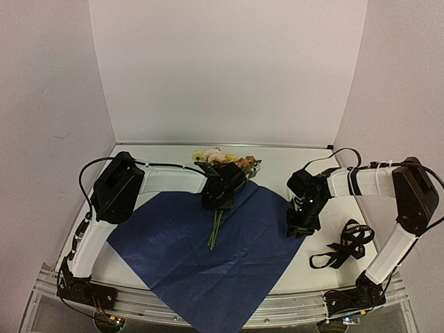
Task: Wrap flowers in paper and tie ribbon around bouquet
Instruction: Adjust the fake flower with the flattened wrapping paper.
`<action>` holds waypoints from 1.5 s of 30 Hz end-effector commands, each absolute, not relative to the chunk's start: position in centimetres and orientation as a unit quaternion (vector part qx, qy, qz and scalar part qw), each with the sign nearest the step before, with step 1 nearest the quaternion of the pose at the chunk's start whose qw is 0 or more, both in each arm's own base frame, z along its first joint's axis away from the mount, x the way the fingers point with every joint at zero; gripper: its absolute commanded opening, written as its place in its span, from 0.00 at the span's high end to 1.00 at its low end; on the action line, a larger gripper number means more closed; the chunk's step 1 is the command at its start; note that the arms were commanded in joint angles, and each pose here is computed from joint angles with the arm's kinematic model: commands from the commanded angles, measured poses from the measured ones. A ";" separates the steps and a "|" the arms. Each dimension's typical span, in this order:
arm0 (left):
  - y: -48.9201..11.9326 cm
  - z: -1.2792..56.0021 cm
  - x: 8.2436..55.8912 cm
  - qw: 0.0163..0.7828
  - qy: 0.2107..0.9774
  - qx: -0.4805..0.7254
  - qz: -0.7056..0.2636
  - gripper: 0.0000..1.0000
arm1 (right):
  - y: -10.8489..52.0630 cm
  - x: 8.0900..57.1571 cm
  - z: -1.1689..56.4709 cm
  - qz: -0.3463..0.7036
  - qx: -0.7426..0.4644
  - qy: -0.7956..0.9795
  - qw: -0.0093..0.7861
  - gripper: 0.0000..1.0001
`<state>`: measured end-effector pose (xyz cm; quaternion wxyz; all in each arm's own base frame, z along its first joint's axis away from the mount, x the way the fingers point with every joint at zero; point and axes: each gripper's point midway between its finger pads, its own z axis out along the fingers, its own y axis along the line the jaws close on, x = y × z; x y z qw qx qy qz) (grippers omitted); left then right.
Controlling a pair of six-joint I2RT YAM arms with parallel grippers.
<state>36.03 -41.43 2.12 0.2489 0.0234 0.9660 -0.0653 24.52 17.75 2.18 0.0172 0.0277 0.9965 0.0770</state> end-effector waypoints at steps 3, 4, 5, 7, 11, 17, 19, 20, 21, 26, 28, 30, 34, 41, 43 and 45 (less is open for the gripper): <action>-42.2 3.7 36.6 0.262 0.961 0.016 -0.084 0.75 | 17.0 24.6 1.1 0.056 0.045 0.997 0.013 0.77; -42.2 3.9 36.6 0.263 0.961 0.016 -0.086 0.78 | 16.9 24.6 1.0 0.054 0.047 0.997 0.013 0.79; -42.1 4.1 36.6 0.264 0.960 0.016 -0.086 0.80 | 16.8 24.6 0.9 0.051 0.051 0.997 0.013 0.81; -42.0 4.7 36.6 0.268 0.959 0.015 -0.089 0.84 | 16.6 24.5 0.8 0.045 0.057 0.997 0.012 0.85; -42.0 5.7 36.6 0.275 0.956 0.013 -0.096 0.90 | 16.1 24.3 0.3 0.033 0.069 0.997 0.014 0.89; -41.6 6.9 36.6 0.289 0.952 0.004 -0.101 0.96 | 15.5 24.1 -0.2 0.020 0.084 0.996 0.012 0.94; -41.4 7.2 36.5 0.291 0.951 0.002 -0.103 0.97 | 15.4 24.0 -0.4 0.016 0.089 0.996 0.012 0.95; -41.3 7.3 36.4 0.291 0.951 0.001 -0.103 0.98 | 15.3 24.0 -0.5 0.014 0.092 0.996 0.012 0.95; -41.2 7.4 36.4 0.292 0.951 -0.002 -0.104 0.99 | 15.2 24.0 -0.5 0.014 0.093 0.996 0.012 0.95; -40.9 8.0 35.8 0.297 0.949 -0.012 -0.106 1.00 | 14.9 24.0 -0.8 0.007 0.104 0.994 0.015 0.97; -40.9 8.2 35.6 0.301 0.948 -0.016 -0.106 1.00 | 14.9 23.9 -1.0 0.006 0.106 0.994 0.014 0.98; -40.9 8.5 35.4 0.304 0.946 -0.019 -0.107 1.00 | 14.8 23.9 -1.2 0.004 0.108 0.994 0.014 0.98; -40.8 8.6 34.9 0.304 0.946 -0.033 -0.106 1.00 | 14.7 23.8 -1.4 0.000 0.114 0.993 0.013 0.99; -39.6 7.6 34.1 0.297 0.949 -0.065 -0.081 1.00 | 14.7 23.9 -1.7 -0.001 0.119 0.993 0.012 0.99; -39.3 6.9 33.8 0.290 0.951 -0.074 -0.073 1.00 | 14.8 23.9 -1.7 0.000 0.121 0.993 0.011 0.99; -39.2 6.2 33.7 0.283 0.953 -0.076 -0.069 1.00 | 14.9 23.9 -1.8 0.001 0.122 0.993 0.011 0.99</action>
